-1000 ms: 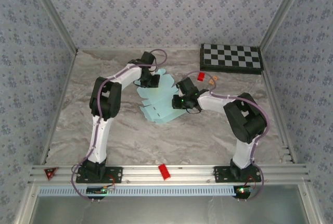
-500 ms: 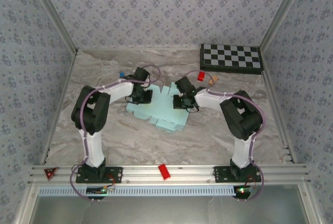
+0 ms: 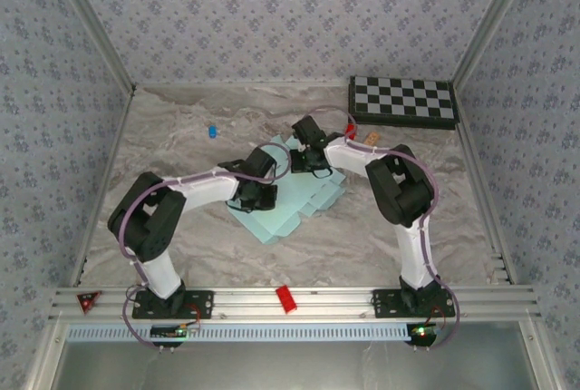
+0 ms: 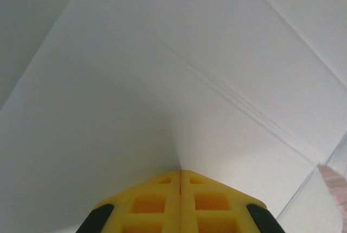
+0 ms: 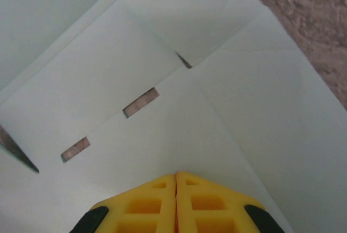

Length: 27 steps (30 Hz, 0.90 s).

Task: Fold the paper box

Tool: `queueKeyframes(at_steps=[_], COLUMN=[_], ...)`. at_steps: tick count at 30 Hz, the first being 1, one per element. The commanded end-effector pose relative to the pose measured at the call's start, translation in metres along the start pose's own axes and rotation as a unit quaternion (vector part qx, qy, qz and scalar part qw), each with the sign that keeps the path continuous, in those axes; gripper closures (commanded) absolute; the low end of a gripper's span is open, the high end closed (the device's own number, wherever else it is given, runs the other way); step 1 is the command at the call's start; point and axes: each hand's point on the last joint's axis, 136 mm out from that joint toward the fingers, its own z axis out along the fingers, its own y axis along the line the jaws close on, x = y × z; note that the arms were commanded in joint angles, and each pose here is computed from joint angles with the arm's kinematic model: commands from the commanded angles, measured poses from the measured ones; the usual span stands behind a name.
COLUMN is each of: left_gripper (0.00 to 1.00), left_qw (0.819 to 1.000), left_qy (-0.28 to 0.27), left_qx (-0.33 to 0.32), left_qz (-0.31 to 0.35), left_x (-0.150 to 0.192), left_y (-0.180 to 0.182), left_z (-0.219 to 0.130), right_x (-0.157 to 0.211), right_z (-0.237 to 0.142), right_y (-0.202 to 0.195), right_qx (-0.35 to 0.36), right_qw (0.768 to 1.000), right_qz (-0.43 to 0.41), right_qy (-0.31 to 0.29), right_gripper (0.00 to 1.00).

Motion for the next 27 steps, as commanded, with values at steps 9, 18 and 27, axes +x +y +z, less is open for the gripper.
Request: queueKeyframes(at_steps=[9, 18, 27], left_gripper=[0.88, 1.0, 1.0], left_qw=[0.996, 0.995, 0.998], left_qy=[-0.083, -0.067, -0.03], left_qx=[-0.014, -0.006, -0.015], left_qz=[0.029, 0.076, 0.049], left_x=[-0.051, -0.08, -0.053], left_y=[0.003, 0.008, 0.022], left_z=[-0.052, -0.024, -0.002], right_x=[-0.014, 0.026, 0.046], right_z=[-0.059, -0.057, -0.035], right_y=[0.002, -0.026, -0.033], right_qx=[-0.013, -0.011, -0.01], right_qw=[1.0, 0.998, 0.996], right_qz=[-0.004, 0.063, 0.091], right_qy=[-0.028, -0.004, 0.017], right_gripper=[0.92, 0.99, 1.0])
